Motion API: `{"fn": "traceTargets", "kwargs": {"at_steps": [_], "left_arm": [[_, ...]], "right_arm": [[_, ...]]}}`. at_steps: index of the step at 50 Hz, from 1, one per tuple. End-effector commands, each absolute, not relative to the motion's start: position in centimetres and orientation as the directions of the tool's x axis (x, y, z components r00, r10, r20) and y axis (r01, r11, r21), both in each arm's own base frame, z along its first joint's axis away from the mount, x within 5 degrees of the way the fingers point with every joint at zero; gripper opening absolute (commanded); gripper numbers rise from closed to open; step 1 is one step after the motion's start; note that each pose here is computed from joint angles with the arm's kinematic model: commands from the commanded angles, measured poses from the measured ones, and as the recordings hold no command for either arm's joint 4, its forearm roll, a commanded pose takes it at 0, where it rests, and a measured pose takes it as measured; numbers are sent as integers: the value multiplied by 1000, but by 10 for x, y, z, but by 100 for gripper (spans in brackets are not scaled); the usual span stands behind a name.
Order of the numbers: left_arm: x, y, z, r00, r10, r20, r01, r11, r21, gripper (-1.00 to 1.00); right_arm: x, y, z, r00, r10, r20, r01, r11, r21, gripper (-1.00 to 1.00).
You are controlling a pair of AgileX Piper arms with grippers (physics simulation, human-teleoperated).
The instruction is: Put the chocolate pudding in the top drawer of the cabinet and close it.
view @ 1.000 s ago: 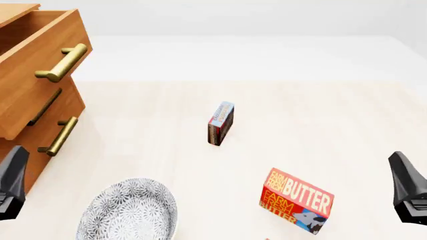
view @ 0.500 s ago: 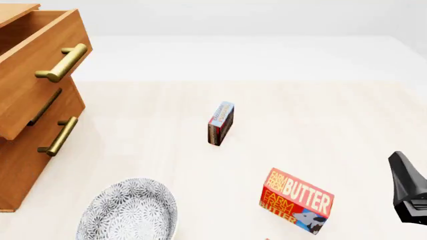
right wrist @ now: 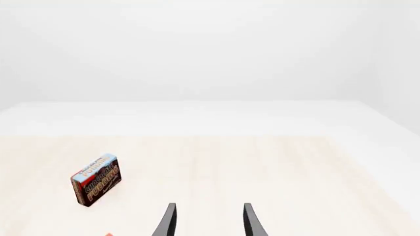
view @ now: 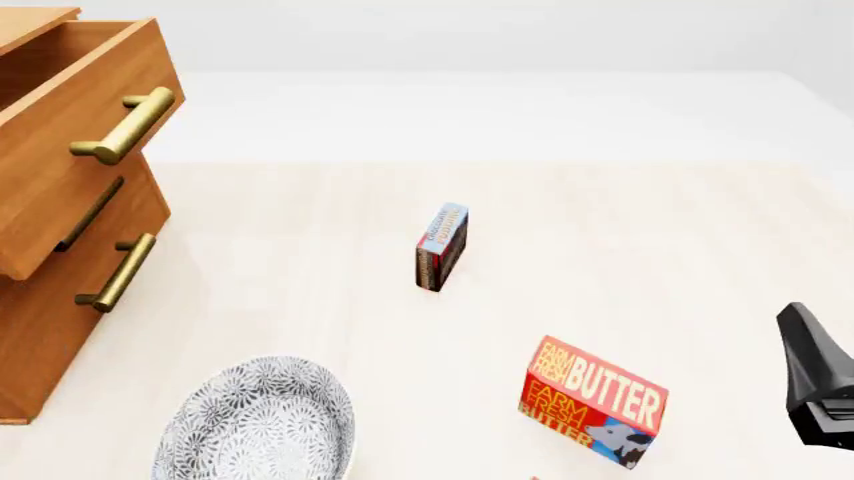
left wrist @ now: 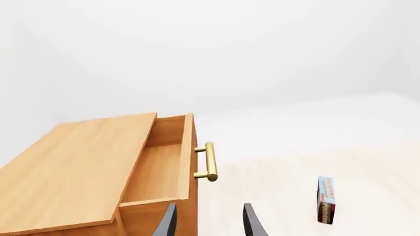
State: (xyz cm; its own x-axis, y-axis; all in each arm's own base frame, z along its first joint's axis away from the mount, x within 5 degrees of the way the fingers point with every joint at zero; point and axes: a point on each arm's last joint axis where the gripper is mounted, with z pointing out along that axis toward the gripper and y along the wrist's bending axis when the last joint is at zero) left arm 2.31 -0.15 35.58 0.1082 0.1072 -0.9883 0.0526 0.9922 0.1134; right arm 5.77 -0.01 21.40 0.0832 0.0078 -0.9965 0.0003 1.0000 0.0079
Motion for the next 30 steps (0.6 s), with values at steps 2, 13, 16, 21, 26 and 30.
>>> {"fn": "traceTargets", "kwargs": {"at_steps": [2, 13, 16, 21, 26, 30], "left_arm": [[30, -3, 385, 67, 142, -988, 96, 984, 148, 100], [63, -8, 429, 10, 121, -993, 120, 985, 121, 100], [67, -8, 433, -2, 120, -993, 121, 986, 119, 100], [73, -8, 443, -33, 99, -995, 110, 989, 95, 100], [75, -7, 449, -49, 100, -994, 100, 991, 95, 100], [79, -7, 460, -74, 102, -992, 100, 991, 94, 100]], "right_arm": [[58, 0, 214, 83, 8, -997, 0, 1000, 8, 100], [58, 0, 214, 83, 8, -996, 0, 1000, 8, 100], [58, 0, 214, 83, 8, -996, 0, 1000, 8, 100], [58, 0, 214, 83, 8, -996, 0, 1000, 8, 100], [58, 0, 214, 83, 8, -996, 0, 1000, 8, 100], [58, 0, 214, 83, 8, -996, 0, 1000, 8, 100]]}}
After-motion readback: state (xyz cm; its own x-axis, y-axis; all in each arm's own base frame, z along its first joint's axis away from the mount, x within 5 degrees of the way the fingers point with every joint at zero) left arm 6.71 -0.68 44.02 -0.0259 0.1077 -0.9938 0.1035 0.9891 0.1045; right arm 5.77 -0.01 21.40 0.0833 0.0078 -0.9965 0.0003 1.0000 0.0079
